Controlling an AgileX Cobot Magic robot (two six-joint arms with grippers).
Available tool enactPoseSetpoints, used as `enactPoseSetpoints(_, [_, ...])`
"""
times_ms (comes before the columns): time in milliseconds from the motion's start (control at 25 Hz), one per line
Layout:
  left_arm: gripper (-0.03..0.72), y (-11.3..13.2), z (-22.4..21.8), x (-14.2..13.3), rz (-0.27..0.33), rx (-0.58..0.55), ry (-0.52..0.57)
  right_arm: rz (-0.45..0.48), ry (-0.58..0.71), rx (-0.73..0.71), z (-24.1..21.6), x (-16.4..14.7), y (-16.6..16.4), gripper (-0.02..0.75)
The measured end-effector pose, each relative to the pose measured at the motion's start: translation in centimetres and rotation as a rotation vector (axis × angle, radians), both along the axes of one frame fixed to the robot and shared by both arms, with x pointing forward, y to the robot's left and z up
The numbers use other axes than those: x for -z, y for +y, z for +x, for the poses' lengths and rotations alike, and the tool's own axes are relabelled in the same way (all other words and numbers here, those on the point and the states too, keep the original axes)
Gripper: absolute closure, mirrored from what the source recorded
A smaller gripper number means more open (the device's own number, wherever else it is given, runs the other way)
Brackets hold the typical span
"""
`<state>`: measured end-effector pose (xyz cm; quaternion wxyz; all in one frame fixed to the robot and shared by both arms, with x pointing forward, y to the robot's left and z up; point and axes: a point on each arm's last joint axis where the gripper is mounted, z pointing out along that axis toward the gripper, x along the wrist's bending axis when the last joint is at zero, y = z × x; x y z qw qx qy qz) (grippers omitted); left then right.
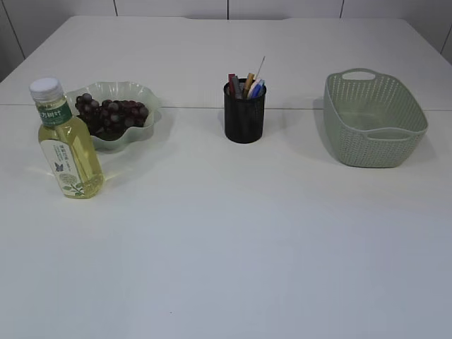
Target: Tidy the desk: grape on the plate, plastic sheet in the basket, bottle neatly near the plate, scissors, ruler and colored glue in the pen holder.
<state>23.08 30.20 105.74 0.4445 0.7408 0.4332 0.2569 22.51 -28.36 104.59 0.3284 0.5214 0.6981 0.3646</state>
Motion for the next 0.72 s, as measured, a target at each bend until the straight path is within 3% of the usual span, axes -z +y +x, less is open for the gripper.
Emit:
enactPoseSetpoints(280, [0.162, -0.08, 0.00, 0.00, 0.008, -0.198, -0.003, 0.000, 0.000, 0.165, 0.29, 0.00, 0.20, 0.261])
enactPoseSetpoints(720, [0.207, -0.33, -0.02, 0.00, -0.005, -0.364, 0.002, -0.005, 0.000, 0.196, 0.33, 0.01, 0.18, 0.261])
